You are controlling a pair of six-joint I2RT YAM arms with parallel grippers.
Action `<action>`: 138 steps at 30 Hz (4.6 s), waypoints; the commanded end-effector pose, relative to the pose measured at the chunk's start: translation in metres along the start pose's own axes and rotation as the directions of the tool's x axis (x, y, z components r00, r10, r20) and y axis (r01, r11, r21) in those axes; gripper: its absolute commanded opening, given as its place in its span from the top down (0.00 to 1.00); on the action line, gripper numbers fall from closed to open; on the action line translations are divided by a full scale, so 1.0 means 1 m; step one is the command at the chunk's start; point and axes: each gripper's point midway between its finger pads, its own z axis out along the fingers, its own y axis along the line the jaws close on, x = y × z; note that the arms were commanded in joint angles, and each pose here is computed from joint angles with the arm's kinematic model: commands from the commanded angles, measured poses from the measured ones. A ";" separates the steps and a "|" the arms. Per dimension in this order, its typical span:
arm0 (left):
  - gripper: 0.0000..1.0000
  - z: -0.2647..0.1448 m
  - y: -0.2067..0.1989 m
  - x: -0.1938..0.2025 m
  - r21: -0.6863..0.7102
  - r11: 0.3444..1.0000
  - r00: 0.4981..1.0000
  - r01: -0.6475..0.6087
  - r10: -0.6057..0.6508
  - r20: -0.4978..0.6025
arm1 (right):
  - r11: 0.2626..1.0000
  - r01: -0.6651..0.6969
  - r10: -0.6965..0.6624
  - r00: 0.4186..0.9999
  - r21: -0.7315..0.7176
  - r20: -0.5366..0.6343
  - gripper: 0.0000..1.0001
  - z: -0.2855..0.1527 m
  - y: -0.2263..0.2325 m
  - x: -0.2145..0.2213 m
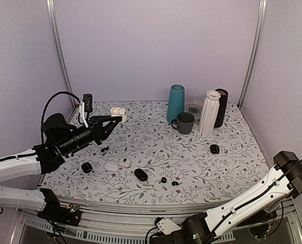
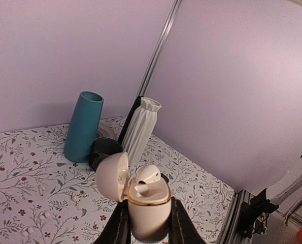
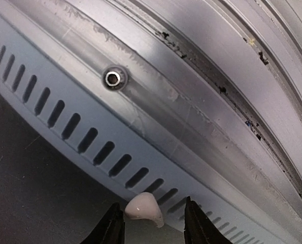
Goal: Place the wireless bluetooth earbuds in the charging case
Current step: Pick up the left earbud from the corner of the board, then place the left earbud at the center of the board, then adjust the left earbud at the center of the board.
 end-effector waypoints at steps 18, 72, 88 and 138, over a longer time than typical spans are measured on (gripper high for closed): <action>1.00 -0.003 -0.009 -0.013 0.010 1.000 0.999 -0.007 0.006 0.050 | 0.995 -0.082 0.080 0.996 0.061 0.035 0.96 0.010 -0.031 -0.018; 1.00 0.024 -0.018 0.027 0.160 0.979 0.986 -0.123 0.139 -0.088 | 0.750 -0.578 0.661 0.674 -0.322 0.328 0.62 -0.009 -0.270 -0.249; 1.00 0.021 -0.006 0.016 0.073 0.989 0.987 -0.130 0.136 -0.082 | 0.685 -0.606 0.723 0.634 -0.405 0.275 0.70 0.011 -0.262 -0.262; 1.00 0.030 0.003 -0.008 0.093 0.980 0.982 -0.176 0.182 -0.056 | 0.887 -0.385 0.461 0.737 -0.253 0.494 0.51 0.000 -0.304 -0.316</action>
